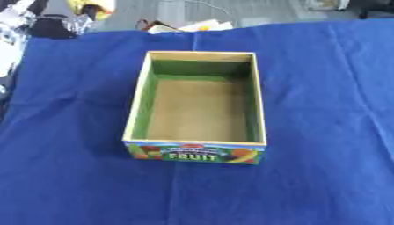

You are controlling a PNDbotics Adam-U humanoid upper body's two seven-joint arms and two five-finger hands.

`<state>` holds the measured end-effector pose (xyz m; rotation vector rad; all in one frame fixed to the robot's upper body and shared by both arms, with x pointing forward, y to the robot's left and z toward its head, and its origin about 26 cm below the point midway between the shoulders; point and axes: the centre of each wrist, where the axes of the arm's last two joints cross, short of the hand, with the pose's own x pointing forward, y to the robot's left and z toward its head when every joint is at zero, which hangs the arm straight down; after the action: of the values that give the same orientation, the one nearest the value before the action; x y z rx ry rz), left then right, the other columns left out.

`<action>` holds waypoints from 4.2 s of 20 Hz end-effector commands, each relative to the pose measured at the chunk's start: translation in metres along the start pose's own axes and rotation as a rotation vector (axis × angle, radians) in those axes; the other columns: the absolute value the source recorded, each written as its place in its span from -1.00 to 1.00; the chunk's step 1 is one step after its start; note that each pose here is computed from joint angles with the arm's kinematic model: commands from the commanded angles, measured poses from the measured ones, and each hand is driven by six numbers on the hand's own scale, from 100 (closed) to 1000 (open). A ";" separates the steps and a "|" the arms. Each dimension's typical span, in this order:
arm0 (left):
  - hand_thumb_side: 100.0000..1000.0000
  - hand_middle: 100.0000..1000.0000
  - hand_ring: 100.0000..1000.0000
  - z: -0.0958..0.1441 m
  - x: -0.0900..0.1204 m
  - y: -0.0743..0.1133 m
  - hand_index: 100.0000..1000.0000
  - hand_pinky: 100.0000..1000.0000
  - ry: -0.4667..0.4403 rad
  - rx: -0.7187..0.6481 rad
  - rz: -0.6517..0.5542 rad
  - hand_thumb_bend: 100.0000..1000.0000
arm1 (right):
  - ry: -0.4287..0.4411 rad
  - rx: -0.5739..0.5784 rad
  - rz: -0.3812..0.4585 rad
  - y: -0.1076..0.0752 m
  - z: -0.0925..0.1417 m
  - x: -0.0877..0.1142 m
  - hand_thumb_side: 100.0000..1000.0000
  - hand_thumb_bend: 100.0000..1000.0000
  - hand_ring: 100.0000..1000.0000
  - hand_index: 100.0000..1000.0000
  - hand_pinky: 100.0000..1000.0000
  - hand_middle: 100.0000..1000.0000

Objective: Pick up objects on the table and place them in the box.

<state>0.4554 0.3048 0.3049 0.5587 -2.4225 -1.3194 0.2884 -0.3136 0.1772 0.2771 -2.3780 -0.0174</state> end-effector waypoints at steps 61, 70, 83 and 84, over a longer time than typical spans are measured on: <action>0.33 0.25 0.41 -0.058 0.050 -0.126 0.82 0.07 -0.180 -0.992 -0.372 -0.69 | -0.041 -0.005 -0.083 0.007 -0.019 0.011 1.00 -1.00 0.43 0.62 -0.10 -0.14; -0.04 0.10 0.24 -0.055 0.051 -0.110 0.69 0.02 -0.192 -0.796 -0.352 -1.00 | -0.036 -0.010 -0.082 0.006 -0.019 0.011 1.00 -1.00 0.43 0.62 -0.10 -0.15; 0.00 -0.12 -0.07 -0.016 0.056 -0.043 0.51 -0.07 -0.115 -0.245 -0.300 -1.00 | -0.053 -0.045 -0.073 0.000 -0.013 0.012 1.00 -1.00 0.42 0.61 -0.10 -0.14; 0.06 -0.13 -0.08 -0.010 0.056 -0.040 0.51 -0.07 -0.099 -0.212 -0.293 -1.00 | -0.054 -0.047 -0.072 -0.001 -0.013 0.013 1.00 -1.00 0.42 0.61 -0.10 -0.14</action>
<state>0.4256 0.2396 0.2631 0.7815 -2.3162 -1.4694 0.2920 -0.3123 0.1861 0.3531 -2.3841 -0.1380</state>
